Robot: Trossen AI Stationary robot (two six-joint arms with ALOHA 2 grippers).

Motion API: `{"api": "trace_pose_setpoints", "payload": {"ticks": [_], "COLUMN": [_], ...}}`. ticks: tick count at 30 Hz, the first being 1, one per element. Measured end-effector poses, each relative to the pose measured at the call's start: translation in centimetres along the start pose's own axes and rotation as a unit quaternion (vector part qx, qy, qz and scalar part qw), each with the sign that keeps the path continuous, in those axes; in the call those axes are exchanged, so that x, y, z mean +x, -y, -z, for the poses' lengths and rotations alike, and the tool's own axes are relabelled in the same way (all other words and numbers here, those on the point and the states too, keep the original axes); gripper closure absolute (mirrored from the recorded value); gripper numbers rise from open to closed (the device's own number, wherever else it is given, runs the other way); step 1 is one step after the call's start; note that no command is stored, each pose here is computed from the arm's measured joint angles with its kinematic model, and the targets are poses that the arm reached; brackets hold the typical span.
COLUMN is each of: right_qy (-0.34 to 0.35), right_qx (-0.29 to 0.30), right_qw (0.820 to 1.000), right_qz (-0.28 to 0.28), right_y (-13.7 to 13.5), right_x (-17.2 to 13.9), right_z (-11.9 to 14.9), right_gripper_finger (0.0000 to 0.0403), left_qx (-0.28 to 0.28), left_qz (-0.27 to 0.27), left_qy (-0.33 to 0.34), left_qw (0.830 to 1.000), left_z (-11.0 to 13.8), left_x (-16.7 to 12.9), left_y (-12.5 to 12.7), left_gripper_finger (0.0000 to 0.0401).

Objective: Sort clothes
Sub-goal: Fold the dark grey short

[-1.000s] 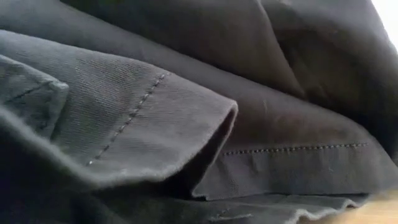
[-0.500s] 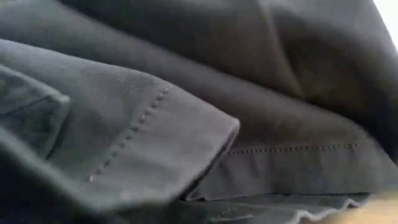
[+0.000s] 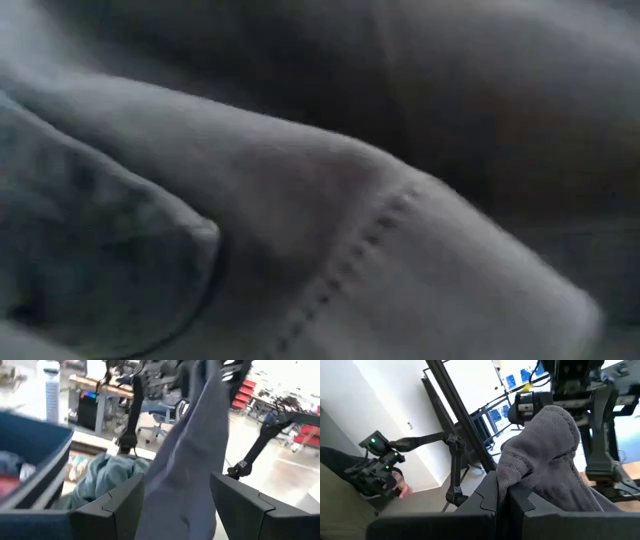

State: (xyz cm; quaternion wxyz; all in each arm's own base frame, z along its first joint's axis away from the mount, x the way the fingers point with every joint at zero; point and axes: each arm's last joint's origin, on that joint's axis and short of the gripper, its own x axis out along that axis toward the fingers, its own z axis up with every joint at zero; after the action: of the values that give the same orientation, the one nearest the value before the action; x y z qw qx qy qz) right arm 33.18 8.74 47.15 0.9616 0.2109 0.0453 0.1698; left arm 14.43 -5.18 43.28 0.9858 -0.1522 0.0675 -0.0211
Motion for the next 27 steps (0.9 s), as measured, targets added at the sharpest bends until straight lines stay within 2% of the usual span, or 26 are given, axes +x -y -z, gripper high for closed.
{"api": "trace_pose_setpoints", "payload": {"ticks": [3, 7, 11, 18, 22, 27], "right_qy": [0.0, -0.001, -0.005, -0.013, -0.023, -0.025], "right_qx": [-0.008, -0.013, -0.013, 0.006, 0.022, 0.032], "right_qw": [1.0, 1.0, 1.0, 1.0, 0.999, 0.998], "right_qz": [0.011, 0.014, 0.011, 0.005, -0.015, -0.042], "right_y": [-0.4, -0.9, -1.2, -1.2, -1.6, -2.8], "right_x": [-0.9, -1.5, -1.5, -1.4, -1.3, -1.2], "right_z": [-0.3, -0.4, -0.2, -0.1, 0.2, 0.5], "right_gripper_finger": [0.0402, 0.0402, 0.0402, 0.0402, 0.0402, 0.0402], "left_qx": [-0.035, -0.097, -0.163, -0.271, -0.327, -0.338], "left_qz": [-0.012, -0.041, -0.034, -0.047, -0.038, -0.051], "left_qy": [-0.014, -0.035, -0.028, -0.018, 0.035, 0.076], "left_qw": [0.999, 0.994, 0.986, 0.961, 0.944, 0.937], "left_z": [2.2, 6.5, 11.3, 19.7, 22.7, 24.5], "left_x": [0.6, 2.4, 4.6, 6.5, 6.5, 6.5], "left_y": [-0.6, -1.6, -2.5, -5.5, -6.9, -8.4], "left_gripper_finger": [0.0183, 0.0187, 0.0188, 0.0188, 0.0188, 0.0188]}}
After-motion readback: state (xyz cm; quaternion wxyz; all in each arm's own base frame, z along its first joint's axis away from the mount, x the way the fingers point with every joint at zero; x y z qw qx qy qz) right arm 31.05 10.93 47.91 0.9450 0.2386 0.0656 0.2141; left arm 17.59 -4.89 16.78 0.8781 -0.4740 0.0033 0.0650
